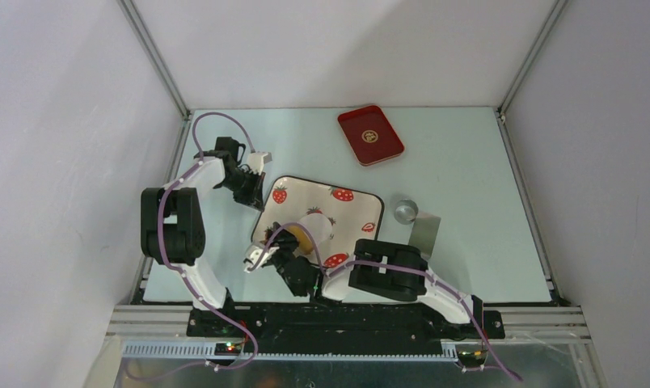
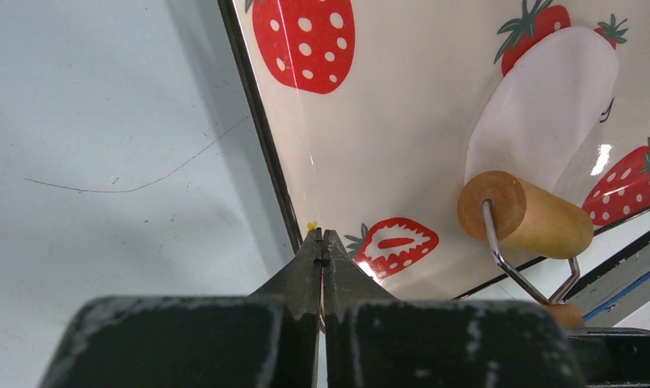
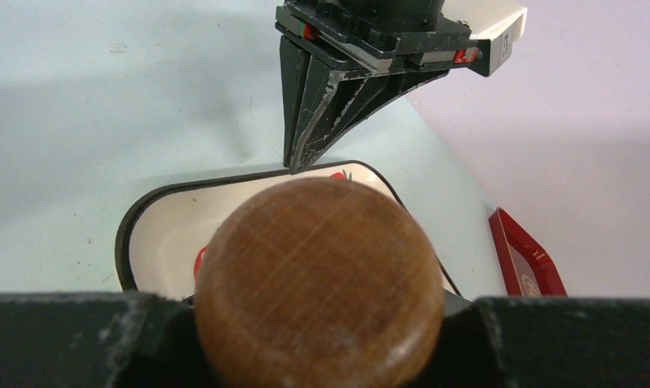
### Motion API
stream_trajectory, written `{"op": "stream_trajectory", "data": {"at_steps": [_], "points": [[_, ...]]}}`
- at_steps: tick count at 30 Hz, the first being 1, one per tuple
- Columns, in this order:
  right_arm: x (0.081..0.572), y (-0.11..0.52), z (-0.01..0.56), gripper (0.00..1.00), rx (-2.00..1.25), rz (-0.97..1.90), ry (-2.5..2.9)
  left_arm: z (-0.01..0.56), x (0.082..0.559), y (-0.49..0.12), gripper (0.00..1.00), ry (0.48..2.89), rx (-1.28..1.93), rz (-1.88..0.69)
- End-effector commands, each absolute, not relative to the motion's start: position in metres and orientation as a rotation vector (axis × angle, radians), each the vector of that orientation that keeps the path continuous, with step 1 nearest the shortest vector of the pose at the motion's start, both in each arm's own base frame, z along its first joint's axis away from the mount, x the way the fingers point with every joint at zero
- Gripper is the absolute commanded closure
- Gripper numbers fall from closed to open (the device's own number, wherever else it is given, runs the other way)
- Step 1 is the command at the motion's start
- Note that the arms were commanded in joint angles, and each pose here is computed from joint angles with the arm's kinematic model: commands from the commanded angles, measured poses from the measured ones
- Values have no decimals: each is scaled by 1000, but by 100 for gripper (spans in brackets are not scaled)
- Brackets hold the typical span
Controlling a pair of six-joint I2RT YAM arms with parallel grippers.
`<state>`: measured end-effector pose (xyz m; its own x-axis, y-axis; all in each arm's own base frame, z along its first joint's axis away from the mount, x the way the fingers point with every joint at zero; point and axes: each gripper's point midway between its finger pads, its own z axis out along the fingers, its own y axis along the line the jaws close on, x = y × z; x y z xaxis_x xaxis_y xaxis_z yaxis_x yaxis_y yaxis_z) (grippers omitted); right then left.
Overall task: Roll out the dumpling wrappers from the dough
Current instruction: Flatten out the dough on the work surface.
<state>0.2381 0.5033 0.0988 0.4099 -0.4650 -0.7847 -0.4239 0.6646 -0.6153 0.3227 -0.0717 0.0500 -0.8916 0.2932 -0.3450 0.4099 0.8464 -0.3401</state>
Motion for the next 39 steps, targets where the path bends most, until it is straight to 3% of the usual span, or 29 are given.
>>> {"op": "stream_trajectory", "data": {"at_steps": [1, 7, 12, 17, 22, 28, 39], "points": [[231, 508, 93, 100, -878, 5, 1186, 69, 328, -74, 100, 2681, 528, -604], [219, 515, 123, 100, -873, 9, 1062, 69, 328, -74, 100, 2683, 527, -601], [226, 507, 181, 100, -789, 11, 1002, 68, 327, -73, 100, 2686, 527, -599], [248, 479, 252, 100, -669, -31, 967, 69, 328, -73, 100, 2682, 528, -597], [286, 439, 287, 100, -573, -63, 1037, 71, 328, -74, 100, 2677, 528, -599], [324, 403, 253, 100, -551, -84, 1242, 71, 328, -75, 100, 2676, 529, -607], [350, 367, 168, 100, -564, -95, 1596, 71, 329, -76, 100, 2670, 530, -621]]}}
